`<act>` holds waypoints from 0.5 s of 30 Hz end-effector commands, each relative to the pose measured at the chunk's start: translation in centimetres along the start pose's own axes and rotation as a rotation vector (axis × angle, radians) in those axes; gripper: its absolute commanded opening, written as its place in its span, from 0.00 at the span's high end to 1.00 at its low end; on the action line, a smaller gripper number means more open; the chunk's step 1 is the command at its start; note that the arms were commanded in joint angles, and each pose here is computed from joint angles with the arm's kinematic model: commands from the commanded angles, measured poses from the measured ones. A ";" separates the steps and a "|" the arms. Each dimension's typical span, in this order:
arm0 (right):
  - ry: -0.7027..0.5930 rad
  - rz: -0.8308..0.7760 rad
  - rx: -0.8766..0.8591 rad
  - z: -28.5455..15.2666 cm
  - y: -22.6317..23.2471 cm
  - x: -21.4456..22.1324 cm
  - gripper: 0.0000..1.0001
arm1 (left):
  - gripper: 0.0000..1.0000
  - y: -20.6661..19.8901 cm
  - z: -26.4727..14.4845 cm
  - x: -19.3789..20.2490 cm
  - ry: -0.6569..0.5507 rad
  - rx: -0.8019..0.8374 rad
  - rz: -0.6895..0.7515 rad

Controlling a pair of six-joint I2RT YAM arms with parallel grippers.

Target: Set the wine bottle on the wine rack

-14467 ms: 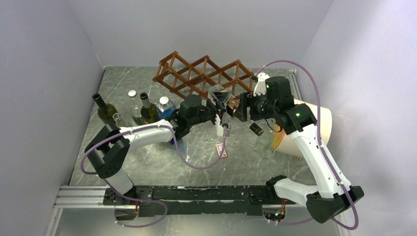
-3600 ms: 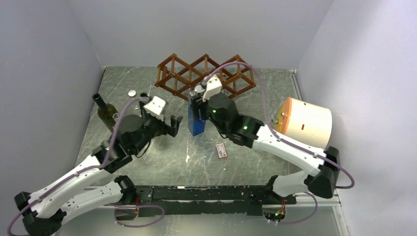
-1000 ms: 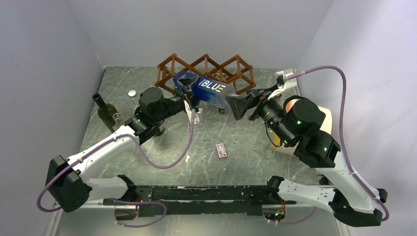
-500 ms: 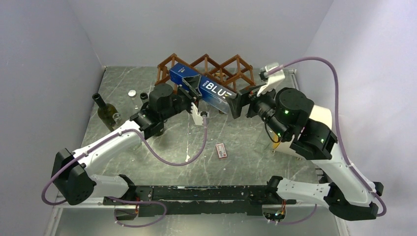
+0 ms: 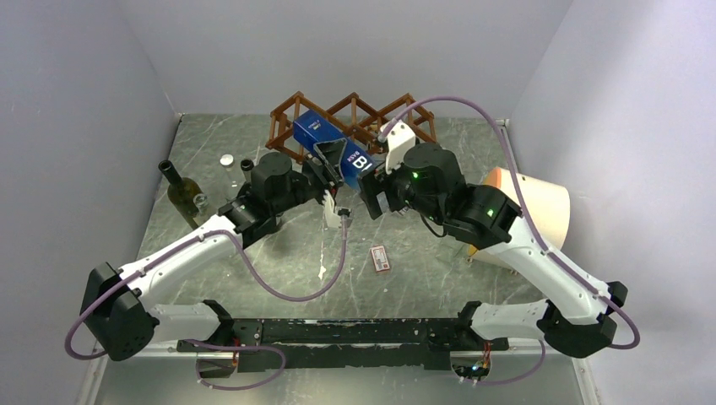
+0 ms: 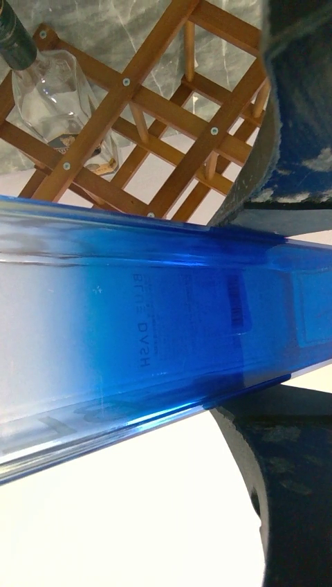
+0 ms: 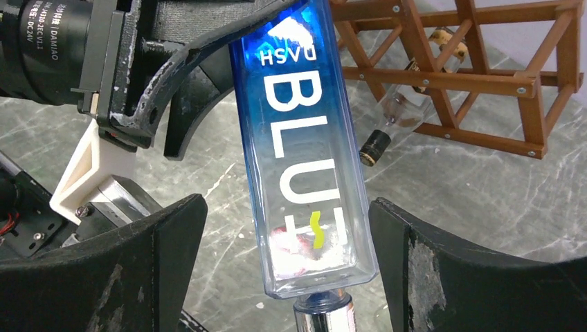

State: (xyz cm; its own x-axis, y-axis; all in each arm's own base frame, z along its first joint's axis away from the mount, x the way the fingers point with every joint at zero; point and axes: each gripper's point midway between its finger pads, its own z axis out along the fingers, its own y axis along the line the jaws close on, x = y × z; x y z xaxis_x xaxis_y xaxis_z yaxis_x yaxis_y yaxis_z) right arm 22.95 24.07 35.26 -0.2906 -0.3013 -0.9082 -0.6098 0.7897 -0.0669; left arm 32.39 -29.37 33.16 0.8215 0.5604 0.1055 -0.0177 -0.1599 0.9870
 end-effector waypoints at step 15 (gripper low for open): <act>0.133 0.046 0.008 3.2 -0.3 3.8 0.09 | 0.93 9.6 -3.8 -2.0 -0.069 -0.344 0.132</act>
State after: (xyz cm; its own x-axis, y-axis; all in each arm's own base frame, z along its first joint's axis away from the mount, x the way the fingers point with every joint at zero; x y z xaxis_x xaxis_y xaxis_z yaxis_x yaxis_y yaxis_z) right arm 24.60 24.39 30.83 -0.3923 -0.3522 -0.8497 -0.5804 0.8114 -0.0683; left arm 30.87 -29.58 33.49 0.8523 0.5059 0.1328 -0.0692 -0.1427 0.9873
